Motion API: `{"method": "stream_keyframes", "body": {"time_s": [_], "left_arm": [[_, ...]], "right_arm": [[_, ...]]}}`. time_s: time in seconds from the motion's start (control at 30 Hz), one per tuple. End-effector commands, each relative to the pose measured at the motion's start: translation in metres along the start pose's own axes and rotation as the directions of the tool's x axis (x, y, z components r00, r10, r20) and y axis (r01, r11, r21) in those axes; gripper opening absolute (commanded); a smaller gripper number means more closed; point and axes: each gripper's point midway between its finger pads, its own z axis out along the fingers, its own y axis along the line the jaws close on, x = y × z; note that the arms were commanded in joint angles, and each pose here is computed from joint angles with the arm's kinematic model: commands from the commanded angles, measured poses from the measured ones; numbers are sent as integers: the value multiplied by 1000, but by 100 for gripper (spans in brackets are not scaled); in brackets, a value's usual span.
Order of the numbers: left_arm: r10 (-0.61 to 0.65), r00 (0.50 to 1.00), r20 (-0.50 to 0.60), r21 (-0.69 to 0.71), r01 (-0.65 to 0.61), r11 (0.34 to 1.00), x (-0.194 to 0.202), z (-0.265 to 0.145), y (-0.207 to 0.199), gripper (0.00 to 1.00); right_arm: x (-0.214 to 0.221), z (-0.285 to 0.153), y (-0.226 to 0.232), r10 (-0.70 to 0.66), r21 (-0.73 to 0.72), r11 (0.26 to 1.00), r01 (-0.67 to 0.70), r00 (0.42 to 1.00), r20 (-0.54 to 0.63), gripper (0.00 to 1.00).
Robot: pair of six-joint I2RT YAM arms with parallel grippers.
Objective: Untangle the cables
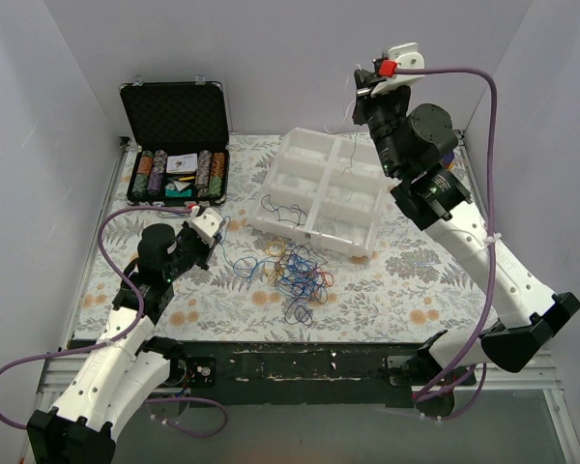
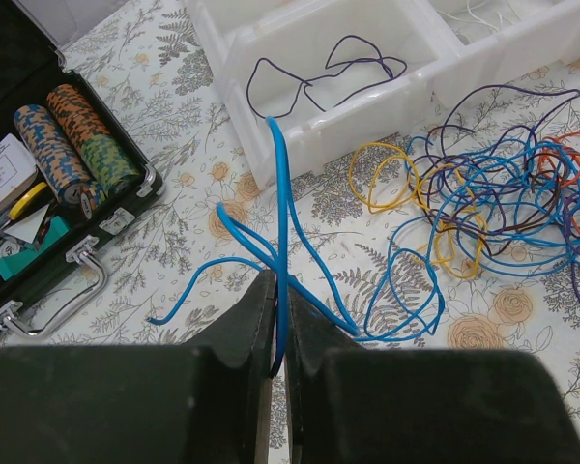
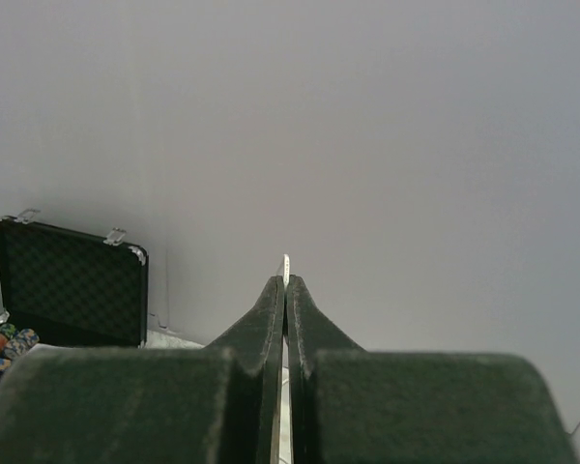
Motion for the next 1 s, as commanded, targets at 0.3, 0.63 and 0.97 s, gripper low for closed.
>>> {"method": "stream_keyframes", "body": {"time_s": [0.3, 0.63, 0.97], "left_arm": [[16, 999, 32, -13, -16, 1000, -14, -3, 5, 0], [14, 999, 31, -11, -14, 1000, -14, -3, 5, 0], [22, 999, 26, -16, -22, 1000, -9, -5, 4, 0]], "right_arm": [[14, -27, -12, 59, 33, 998, -58, 998, -15, 1], [106, -36, 3, 82, 23, 997, -79, 978, -192, 1], [169, -37, -4, 106, 57, 994, -94, 946, -305, 1]]}}
